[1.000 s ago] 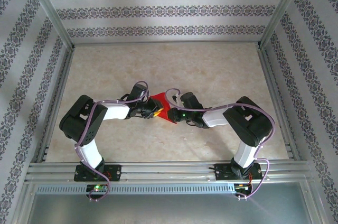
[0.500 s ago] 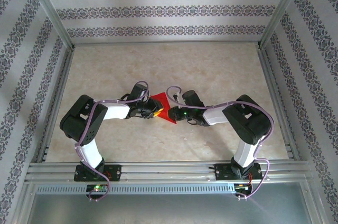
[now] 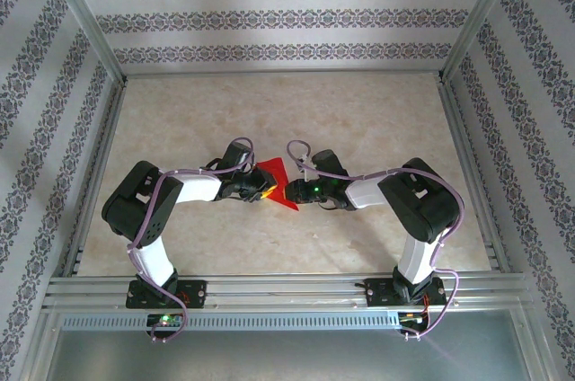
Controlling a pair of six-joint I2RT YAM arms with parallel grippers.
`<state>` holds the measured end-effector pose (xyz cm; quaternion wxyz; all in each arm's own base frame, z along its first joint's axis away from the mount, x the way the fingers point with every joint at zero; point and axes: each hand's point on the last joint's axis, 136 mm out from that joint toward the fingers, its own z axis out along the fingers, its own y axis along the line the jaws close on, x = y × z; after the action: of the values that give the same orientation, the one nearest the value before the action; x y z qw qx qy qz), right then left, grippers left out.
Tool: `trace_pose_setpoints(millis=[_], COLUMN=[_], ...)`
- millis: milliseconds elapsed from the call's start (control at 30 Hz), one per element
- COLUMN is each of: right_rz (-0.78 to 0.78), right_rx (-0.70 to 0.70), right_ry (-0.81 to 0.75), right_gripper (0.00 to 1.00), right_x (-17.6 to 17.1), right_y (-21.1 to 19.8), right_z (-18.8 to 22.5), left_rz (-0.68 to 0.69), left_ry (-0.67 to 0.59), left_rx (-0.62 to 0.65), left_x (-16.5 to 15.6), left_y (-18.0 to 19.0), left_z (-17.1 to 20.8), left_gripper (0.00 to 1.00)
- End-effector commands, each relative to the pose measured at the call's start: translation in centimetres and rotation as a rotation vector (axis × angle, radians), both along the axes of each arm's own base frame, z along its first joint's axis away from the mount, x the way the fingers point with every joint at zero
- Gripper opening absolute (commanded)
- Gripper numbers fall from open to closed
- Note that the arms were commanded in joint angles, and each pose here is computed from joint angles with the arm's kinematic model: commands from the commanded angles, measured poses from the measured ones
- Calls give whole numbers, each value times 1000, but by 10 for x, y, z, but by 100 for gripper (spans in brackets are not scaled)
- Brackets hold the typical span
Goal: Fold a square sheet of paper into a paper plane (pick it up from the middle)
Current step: Fourth fold the wing at the center of the table.
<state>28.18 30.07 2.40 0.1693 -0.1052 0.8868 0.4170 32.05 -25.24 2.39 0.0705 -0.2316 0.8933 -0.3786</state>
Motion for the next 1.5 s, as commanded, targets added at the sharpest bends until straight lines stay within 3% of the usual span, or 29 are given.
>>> trace_pose_setpoints(millis=[0,300,700,1133,1467], right_rz=[31,45,7,-36,-40], right_rx=[42,21,15,16,24], right_ry=[37,47,129,220,238], right_gripper=[15,17,11,10,12], right_x=[-4,-7,-5,-5,-4], right_y=[7,5,0,-9,-12], right_z=[10,15,-2,-19,-22], left_rz=[-27,-30,-45,-120,-143], left_ry=[31,42,7,-184,-177], left_rx=[57,72,55,-90,-130], left_x=[-9,-11,-6,15,28], left_y=[2,3,0,-26,-38], left_z=[-13,-17,-4,53,41], left_gripper=[24,24,24,24,15])
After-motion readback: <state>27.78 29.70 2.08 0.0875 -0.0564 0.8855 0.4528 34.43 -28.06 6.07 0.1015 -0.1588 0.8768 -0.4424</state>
